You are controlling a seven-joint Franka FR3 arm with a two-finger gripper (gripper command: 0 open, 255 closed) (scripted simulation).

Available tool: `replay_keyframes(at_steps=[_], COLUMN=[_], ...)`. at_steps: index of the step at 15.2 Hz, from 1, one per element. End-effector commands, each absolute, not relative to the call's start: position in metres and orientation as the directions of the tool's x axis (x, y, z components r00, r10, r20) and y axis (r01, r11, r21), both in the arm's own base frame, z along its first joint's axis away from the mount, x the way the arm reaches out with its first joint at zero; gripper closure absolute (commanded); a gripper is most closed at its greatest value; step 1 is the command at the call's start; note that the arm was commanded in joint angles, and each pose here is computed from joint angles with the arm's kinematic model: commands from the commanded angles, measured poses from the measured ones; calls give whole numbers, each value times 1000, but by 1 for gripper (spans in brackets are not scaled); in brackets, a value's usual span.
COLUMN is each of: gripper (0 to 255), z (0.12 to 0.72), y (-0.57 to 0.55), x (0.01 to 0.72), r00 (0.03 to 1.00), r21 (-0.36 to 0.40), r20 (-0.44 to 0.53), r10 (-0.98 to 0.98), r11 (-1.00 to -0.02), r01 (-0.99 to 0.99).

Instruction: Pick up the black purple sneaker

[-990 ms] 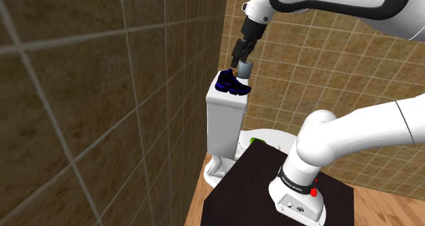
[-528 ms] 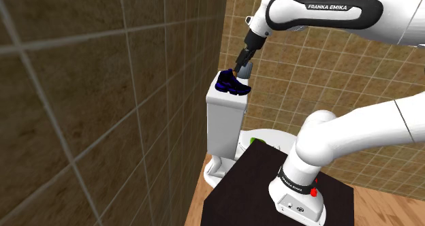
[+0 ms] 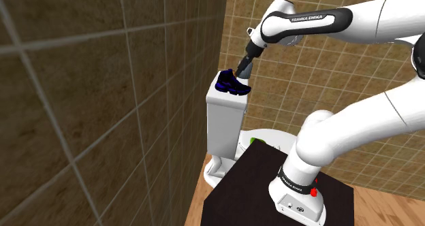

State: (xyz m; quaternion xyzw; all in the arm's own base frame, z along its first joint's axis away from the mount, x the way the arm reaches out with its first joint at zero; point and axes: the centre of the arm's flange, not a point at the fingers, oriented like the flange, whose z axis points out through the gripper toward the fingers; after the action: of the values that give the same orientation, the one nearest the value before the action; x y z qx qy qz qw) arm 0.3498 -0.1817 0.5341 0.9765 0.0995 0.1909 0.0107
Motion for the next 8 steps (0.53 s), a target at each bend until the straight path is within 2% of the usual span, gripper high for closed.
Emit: replay_keyframes(at_steps=[1, 8], gripper=[0, 0], z=[521, 481], y=[-206, -283], x=[359, 391], r00=[897, 858], r21=[66, 84], r20=[389, 447], r10=[212, 254], r11=[-977, -967], r01=[202, 242])
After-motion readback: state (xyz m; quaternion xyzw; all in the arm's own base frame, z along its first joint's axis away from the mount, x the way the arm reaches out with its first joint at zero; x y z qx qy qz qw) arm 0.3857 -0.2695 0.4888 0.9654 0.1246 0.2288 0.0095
